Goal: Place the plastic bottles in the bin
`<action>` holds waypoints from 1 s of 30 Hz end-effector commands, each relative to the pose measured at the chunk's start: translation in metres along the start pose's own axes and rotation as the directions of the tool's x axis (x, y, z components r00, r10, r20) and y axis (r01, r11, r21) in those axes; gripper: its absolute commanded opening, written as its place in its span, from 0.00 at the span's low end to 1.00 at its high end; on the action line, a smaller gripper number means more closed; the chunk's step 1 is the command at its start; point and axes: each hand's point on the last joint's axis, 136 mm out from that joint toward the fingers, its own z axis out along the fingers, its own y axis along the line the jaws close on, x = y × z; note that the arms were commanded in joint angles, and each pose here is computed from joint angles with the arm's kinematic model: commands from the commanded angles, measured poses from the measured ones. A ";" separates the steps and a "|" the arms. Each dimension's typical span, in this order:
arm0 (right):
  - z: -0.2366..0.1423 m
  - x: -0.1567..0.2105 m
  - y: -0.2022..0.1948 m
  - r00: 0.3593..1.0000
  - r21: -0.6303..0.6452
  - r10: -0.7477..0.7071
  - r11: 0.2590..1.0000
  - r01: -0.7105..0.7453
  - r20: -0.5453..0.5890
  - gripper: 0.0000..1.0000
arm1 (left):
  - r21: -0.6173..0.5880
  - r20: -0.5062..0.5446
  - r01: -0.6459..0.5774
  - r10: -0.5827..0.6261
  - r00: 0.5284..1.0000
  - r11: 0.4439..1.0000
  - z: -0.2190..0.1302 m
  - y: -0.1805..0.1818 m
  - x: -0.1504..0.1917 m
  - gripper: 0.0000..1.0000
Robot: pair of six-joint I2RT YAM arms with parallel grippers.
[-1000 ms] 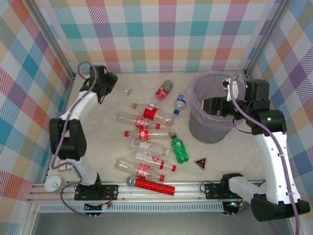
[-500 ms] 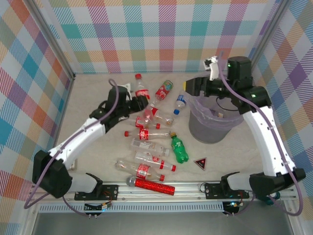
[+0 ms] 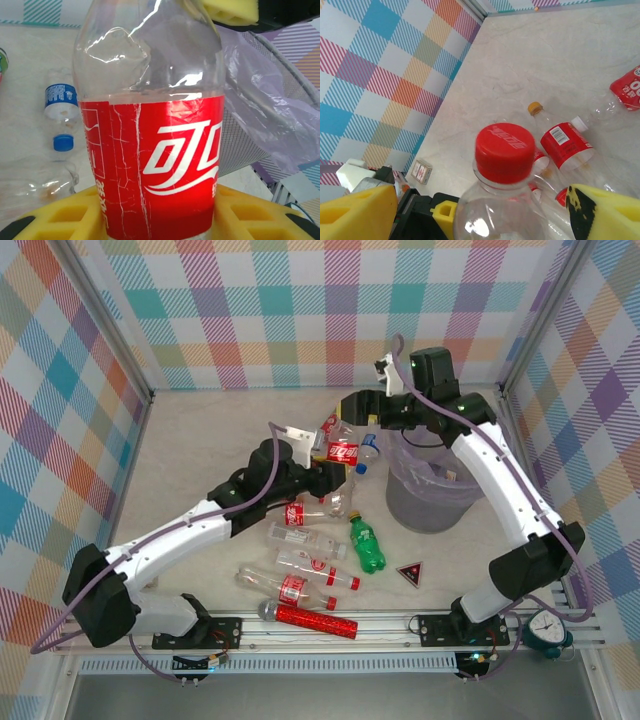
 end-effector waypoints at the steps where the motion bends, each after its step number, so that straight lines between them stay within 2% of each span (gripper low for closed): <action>1: 0.002 0.005 0.006 1.000 -0.045 0.010 0.999 -0.010 -0.010 0.88 | 0.024 0.095 -0.058 0.056 0.994 0.998 0.003 -0.018 -0.032 0.44; 6: 0.007 0.013 -0.002 0.999 -0.026 0.011 1.000 -0.012 -0.035 0.87 | 0.033 0.136 -0.064 0.059 0.989 0.997 0.010 -0.025 -0.046 0.43; 11: 0.008 0.013 0.002 0.999 -0.050 0.000 0.999 -0.002 -0.041 0.79 | 0.005 0.178 -0.071 0.069 0.982 0.997 0.005 -0.025 -0.060 0.43; 15: 0.009 0.011 0.002 0.999 -0.054 0.000 0.999 -0.003 -0.044 0.78 | 0.001 0.214 -0.073 0.071 0.974 0.997 0.000 -0.027 -0.069 0.42; 22: 0.005 0.008 0.008 0.999 -0.065 -0.029 0.998 0.027 -0.034 0.67 | 0.016 0.237 -0.070 0.064 0.969 0.997 -0.001 -0.030 -0.072 0.42; 28: 0.001 0.002 0.015 0.998 -0.076 -0.057 0.996 0.055 -0.025 0.60 | 0.037 0.247 -0.081 0.070 0.967 0.996 0.001 -0.034 -0.073 0.48; 30: 0.000 -0.001 0.015 0.998 -0.072 -0.066 0.995 0.065 -0.016 0.60 | 0.032 0.256 -0.089 0.078 0.964 0.996 0.000 -0.033 -0.075 0.57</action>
